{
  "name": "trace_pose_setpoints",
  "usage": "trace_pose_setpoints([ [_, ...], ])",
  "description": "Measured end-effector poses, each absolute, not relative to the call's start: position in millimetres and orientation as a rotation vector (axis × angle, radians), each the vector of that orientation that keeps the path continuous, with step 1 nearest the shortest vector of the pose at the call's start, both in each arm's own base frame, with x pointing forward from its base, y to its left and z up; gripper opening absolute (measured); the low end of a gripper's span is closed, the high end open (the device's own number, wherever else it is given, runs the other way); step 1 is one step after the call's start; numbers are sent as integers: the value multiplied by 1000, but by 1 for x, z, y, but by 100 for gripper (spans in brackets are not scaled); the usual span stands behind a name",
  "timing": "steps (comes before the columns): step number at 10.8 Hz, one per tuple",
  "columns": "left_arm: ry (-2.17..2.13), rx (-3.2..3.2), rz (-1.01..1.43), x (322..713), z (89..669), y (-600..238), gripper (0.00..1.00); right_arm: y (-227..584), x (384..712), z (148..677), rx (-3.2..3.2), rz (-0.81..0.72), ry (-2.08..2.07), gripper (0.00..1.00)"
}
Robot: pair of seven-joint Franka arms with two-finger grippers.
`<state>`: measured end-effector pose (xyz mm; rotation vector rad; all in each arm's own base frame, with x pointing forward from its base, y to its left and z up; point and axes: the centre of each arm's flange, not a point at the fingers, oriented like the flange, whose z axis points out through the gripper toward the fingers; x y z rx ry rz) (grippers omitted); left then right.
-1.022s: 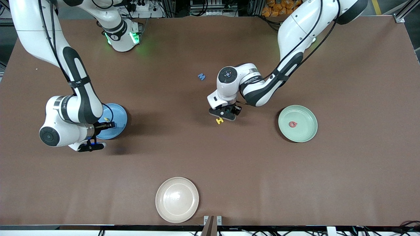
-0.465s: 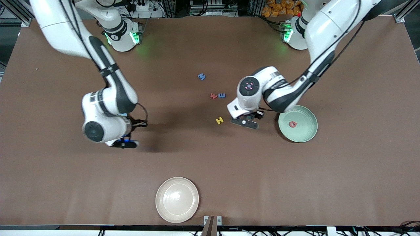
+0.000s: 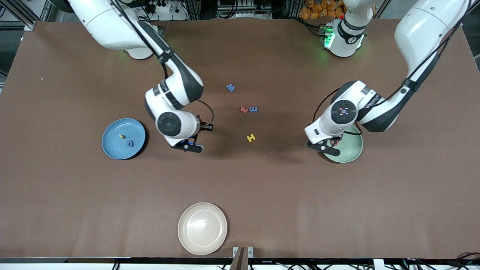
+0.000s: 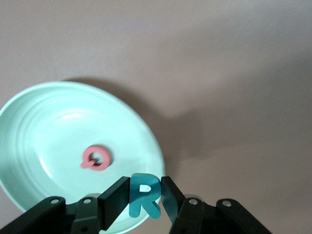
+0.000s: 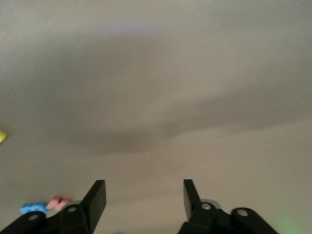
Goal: Sort upper and lower case letters into plates
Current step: 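Place the R on the green plate while the right gripper reaches the m, then grasp the blue lowercase m with the right gripper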
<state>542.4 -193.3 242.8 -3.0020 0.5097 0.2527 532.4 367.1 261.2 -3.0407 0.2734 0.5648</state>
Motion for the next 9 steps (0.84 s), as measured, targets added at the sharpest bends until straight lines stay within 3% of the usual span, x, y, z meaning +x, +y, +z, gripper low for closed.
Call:
trace_pose_setpoints([
  [1,509,-3000,276,537,238,-186,35,385,522,265,-3040,564,241,75],
  [2,512,-2995,297,531,233,-184,35,403,512,270,-3043,551,193,83],
  [7,534,-2976,308,526,229,-179,35,497,453,305,-3045,323,-435,90],
  [8,534,-2976,308,527,229,-177,42,510,441,309,-3035,267,-570,93],
  [9,534,-2977,308,527,229,-175,57,522,429,311,-3018,226,-690,99],
])
